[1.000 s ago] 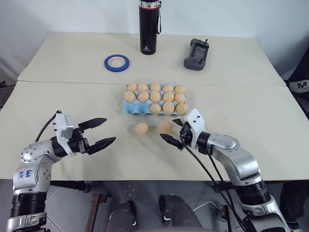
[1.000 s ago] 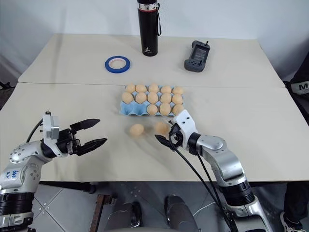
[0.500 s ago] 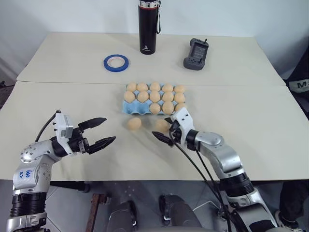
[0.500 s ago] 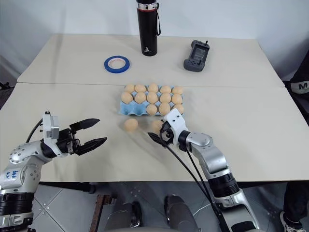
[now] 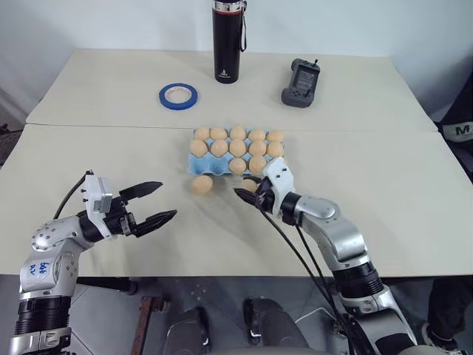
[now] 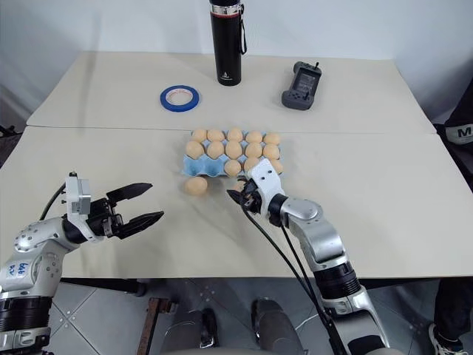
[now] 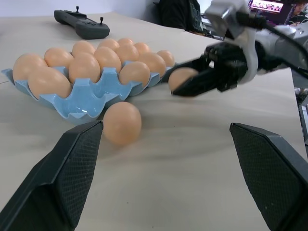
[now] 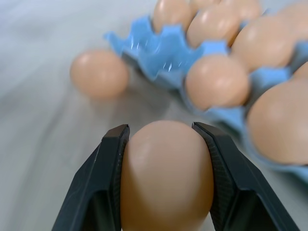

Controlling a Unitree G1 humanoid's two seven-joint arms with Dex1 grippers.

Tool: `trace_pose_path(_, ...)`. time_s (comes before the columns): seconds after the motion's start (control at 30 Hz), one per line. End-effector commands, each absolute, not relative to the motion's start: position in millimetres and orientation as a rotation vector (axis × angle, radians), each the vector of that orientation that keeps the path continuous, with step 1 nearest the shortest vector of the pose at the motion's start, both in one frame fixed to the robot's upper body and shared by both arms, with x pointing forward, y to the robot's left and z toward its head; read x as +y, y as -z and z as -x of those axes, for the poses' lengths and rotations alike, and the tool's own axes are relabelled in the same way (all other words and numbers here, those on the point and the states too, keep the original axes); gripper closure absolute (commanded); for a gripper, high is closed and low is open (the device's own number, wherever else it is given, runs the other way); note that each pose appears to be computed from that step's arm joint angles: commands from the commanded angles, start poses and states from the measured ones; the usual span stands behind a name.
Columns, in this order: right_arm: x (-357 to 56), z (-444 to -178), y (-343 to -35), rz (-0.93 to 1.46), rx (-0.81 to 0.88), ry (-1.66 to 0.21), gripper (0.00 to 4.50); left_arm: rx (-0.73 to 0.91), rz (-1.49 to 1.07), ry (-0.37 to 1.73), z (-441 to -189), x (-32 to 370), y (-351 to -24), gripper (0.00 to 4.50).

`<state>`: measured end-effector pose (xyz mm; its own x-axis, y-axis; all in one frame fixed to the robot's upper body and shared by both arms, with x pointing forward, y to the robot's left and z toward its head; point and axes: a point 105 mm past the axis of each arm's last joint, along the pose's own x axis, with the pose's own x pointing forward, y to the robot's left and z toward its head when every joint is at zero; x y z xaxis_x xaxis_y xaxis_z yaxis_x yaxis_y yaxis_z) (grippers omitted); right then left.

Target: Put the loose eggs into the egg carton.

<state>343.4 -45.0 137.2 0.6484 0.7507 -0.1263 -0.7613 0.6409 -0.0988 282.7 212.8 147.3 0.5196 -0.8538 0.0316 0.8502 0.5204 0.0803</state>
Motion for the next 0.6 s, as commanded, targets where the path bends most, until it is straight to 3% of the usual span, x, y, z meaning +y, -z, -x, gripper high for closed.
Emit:
trace_pose_path(0.03,-44,-343,-188,0.138,-0.069,-0.875,2.78,-0.130,-0.078,1.024,-280,213,-160,0.00)
trace_pose_path(0.4,-11,-384,-211,0.144,-0.148,-0.891,2.78,-0.133,-0.080,1.027,-279,212,-160,0.00)
trace_pose_path(0.6,18,-386,-208,0.141,-0.164,-0.963,2.78,-0.132,-0.086,1.011,-274,214,-159,0.00)
